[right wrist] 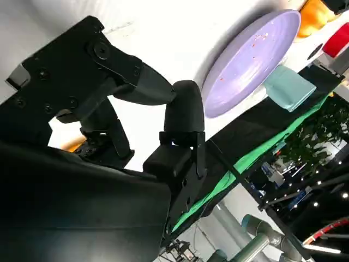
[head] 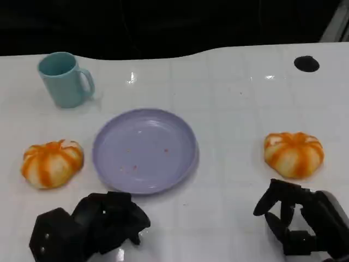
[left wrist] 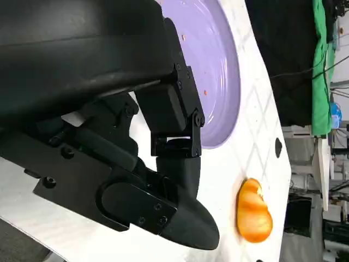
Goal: Grasp the bread from the table and place it into the plate.
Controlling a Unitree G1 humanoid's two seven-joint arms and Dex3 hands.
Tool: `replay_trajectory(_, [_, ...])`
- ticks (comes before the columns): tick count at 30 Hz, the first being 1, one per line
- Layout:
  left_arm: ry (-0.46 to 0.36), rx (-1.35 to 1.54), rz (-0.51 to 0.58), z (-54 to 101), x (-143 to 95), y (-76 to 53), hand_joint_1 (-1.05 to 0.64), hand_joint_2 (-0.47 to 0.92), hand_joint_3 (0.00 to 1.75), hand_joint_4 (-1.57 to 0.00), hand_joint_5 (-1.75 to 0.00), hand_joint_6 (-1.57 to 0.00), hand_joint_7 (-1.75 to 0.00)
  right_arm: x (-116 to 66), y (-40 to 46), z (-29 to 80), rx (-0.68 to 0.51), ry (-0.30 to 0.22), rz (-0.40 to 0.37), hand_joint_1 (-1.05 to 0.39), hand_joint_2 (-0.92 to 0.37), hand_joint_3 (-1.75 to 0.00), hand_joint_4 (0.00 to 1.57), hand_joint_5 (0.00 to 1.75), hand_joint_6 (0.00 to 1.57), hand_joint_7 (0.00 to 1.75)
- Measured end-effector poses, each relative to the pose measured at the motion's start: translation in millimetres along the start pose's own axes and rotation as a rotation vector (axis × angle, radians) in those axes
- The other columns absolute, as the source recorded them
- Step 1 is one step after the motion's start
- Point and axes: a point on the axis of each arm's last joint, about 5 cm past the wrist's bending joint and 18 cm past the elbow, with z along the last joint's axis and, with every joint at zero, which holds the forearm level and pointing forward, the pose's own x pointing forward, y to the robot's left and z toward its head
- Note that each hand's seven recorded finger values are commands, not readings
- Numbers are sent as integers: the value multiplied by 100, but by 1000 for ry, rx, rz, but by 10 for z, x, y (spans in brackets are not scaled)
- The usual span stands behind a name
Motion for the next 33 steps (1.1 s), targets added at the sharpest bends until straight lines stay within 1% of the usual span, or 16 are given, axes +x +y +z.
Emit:
replay_trajectory(7, [0,0,0,0,11,3,-105,87,0,-87,-151,-128,-78,10,-2,-5,-1,1,1,-32,-41,-119,82,175,74,137])
replay_trajectory(9, [0,0,-1,0,11,2,-105,87,0,-87,-151,-128,-78,12,-3,-5,0,0,0,-31,-42,-115,82,172,78,128])
replay_trajectory(12, [0,0,-1,0,12,2,-105,87,0,-87,-151,-128,-78,13,-4,-9,7,0,-14,-30,-55,-91,81,160,83,99])
replay_trajectory(13, [0,0,-1,0,12,2,-105,87,0,-87,-151,-128,-78,14,-5,-13,9,-1,-21,-30,-58,-85,79,152,84,92])
replay_trajectory(14, [0,0,-1,0,12,2,-105,87,0,-87,-151,-128,-78,14,-7,-16,10,-3,-31,-29,-61,-79,77,131,85,76])
replay_trajectory(15, [0,0,-1,0,12,2,-105,87,0,-87,-151,-128,-78,14,-11,-17,11,-7,-43,-29,-62,-76,77,119,87,65])
replay_trajectory(16, [0,0,-1,0,12,2,-105,87,0,-87,-151,-128,-78,17,-16,-17,9,-11,-54,-29,-63,-73,76,110,88,56])
replay_trajectory(18, [0,0,-1,0,13,2,-105,87,0,-87,-151,-127,-78,26,-27,-19,-1,-21,-79,-34,-70,-59,71,89,87,34])
replay_trajectory(19, [0,0,-1,0,13,3,-105,87,0,-87,-151,-127,-78,33,-30,-18,-6,-28,-87,-36,-75,-47,67,77,85,25])
replay_trajectory(20, [0,1,-1,0,13,2,-105,87,0,-88,-151,-128,-78,42,-35,-17,-17,-34,-85,-39,-85,-28,64,59,82,14])
replay_trajectory(21, [0,1,-1,0,13,2,-105,87,0,-88,-151,-128,-78,49,-44,-17,-31,-39,-77,-40,-88,-21,64,52,81,10])
replay_trajectory(22, [0,1,-1,0,13,2,-105,86,0,-87,-151,-128,-78,55,-56,-16,-43,-41,-71,-43,-90,-16,59,45,77,5])
replay_trajectory(24, [0,0,-1,0,13,2,-105,86,0,-87,-151,-127,-77,71,-94,-13,-84,-44,-57,-48,-92,-11,51,35,67,1])
replay_trajectory(26, [-1,0,-1,0,13,2,-105,86,0,-87,-151,-127,-77,88,-135,-10,-126,-47,-46,-52,-92,-9,45,29,59,0])
replay_trajectory(31, [0,0,-1,0,13,2,-105,86,0,-87,-151,-128,-77,135,-241,-5,-217,-28,-40,-56,-92,-8,37,22,50,0])
replay_trajectory(33, [0,0,-1,0,13,2,-105,86,0,-88,-151,-128,-77,157,-274,4,-250,-27,-36,-59,-92,-9,28,16,40,0])
